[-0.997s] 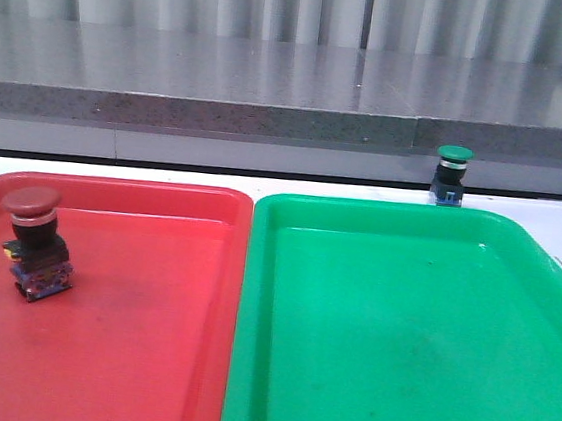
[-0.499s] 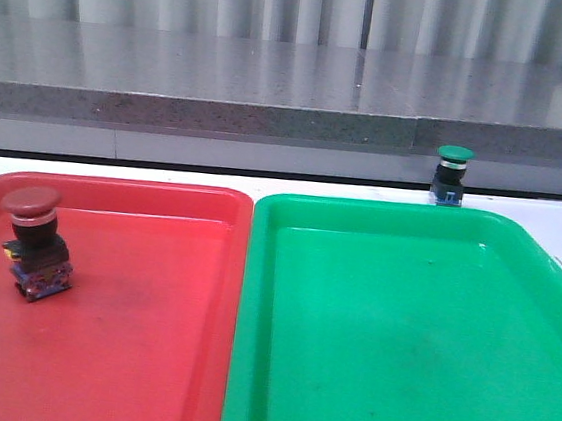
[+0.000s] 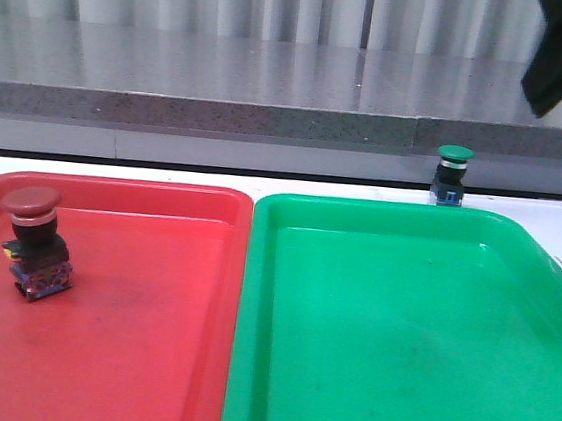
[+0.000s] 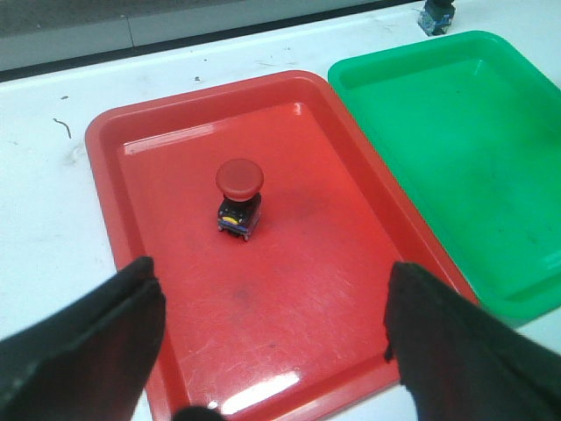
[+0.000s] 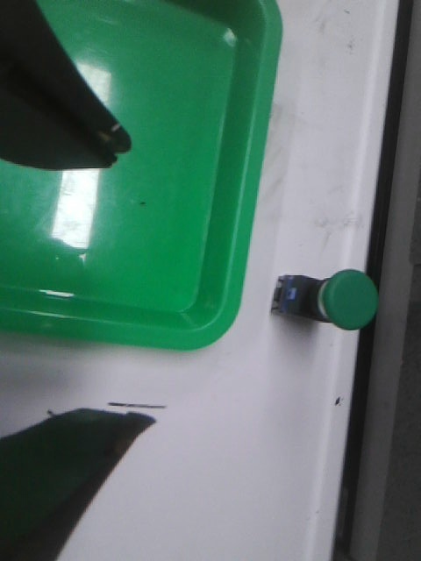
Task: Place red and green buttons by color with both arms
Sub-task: 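Lower the right gripper onto the green-capped button and grasp it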
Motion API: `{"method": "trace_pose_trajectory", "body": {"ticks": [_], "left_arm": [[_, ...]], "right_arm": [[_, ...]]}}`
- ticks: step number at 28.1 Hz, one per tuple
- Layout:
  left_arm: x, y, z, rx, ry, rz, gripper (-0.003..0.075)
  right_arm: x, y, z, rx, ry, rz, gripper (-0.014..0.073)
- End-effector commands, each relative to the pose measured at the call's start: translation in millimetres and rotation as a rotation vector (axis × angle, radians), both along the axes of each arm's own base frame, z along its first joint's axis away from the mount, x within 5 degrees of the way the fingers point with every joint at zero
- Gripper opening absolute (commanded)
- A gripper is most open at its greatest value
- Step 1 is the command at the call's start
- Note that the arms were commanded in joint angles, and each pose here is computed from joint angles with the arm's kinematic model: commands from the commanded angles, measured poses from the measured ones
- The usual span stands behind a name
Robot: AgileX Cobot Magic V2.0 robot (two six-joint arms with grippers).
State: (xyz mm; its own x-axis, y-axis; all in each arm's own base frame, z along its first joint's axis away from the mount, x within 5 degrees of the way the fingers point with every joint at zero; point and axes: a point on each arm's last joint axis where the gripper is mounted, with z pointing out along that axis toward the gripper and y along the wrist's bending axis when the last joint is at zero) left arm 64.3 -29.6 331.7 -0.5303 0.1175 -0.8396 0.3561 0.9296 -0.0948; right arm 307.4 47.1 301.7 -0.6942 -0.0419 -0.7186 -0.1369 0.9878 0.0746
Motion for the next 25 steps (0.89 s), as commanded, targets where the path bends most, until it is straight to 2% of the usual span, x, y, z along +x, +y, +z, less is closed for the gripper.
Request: {"method": "trace_pose_trajectory", "body": {"ticks": [1, 11, 22, 23, 25], "left_arm": [[2, -2, 12, -0.042, -0.072, -0.001, 0.0512], [2, -2, 12, -0.042, -0.072, -0.001, 0.0512], [2, -2, 12, -0.042, -0.072, -0.001, 0.0511], [2, -2, 12, -0.042, -0.072, -0.001, 0.0511], [2, -2, 12, -0.042, -0.072, -0.001, 0.0511]], "right_arm": [[30, 5, 17, 0.005, -0.114, 0.006, 0.0582], [123, 19, -19, 0.000, -0.080, 0.007, 0.0582], [181, 26, -60, -0.002, -0.087, 0.002, 0.0575], [183, 26, -62, -0.003, -0.084, 0.002, 0.0554], [184, 26, -65, -0.005, -0.083, 0.002, 0.0458]]}}
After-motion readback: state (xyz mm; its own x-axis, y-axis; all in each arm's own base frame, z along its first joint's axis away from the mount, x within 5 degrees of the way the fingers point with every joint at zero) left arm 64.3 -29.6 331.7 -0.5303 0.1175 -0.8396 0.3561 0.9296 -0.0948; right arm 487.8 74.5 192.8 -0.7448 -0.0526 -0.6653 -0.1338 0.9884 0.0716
